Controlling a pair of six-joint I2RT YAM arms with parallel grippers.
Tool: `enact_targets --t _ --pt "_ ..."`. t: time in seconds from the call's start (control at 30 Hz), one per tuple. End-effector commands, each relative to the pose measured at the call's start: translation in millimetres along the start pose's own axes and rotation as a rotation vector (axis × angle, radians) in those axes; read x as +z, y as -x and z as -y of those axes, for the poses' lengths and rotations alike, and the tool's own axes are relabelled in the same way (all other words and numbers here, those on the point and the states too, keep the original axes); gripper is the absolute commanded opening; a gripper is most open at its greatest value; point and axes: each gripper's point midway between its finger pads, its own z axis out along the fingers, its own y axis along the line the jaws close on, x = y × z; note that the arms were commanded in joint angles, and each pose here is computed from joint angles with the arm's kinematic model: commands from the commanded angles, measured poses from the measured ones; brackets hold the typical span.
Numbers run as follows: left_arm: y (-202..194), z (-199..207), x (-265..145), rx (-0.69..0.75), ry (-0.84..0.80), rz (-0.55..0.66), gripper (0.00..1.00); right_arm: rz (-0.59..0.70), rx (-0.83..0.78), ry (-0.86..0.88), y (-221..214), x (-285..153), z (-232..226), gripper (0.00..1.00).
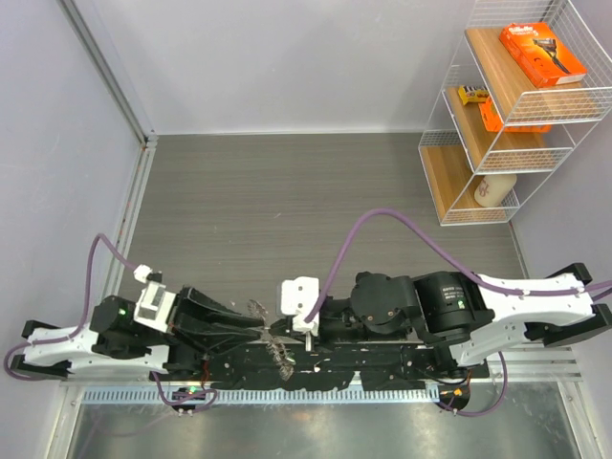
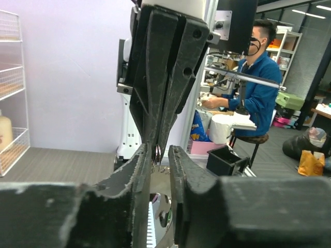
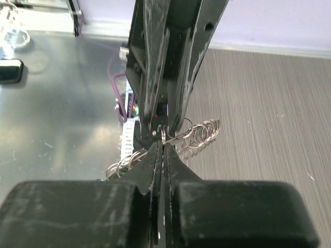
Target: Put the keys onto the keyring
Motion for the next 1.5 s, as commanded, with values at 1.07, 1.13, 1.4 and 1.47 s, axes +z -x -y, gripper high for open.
enact_targets --t 1.07,1.13,1.4,1.47 --pt "15.8 -18.7 -55.4 -0.081 0.162 0.023 0.34 -0.993 -0.561 -0.959 -102.7 -65.7 163.9 0.05" --pt "14.0 -19.5 -54.6 -0.078 0.165 0.017 0.34 -0.991 -0.571 -1.007 -102.3 -72.3 173.1 0.05" --pt "10.7 -23.8 -53.5 -0.071 0.189 -0.003 0.34 -0.993 -0.474 -1.032 -122.8 -96.3 205.1 0.05" --pt "9.7 -27.8 -56.1 -0.069 0.211 -0.004 0.33 -0.996 -0.443 -1.003 -131.6 -97.4 208.9 0.05"
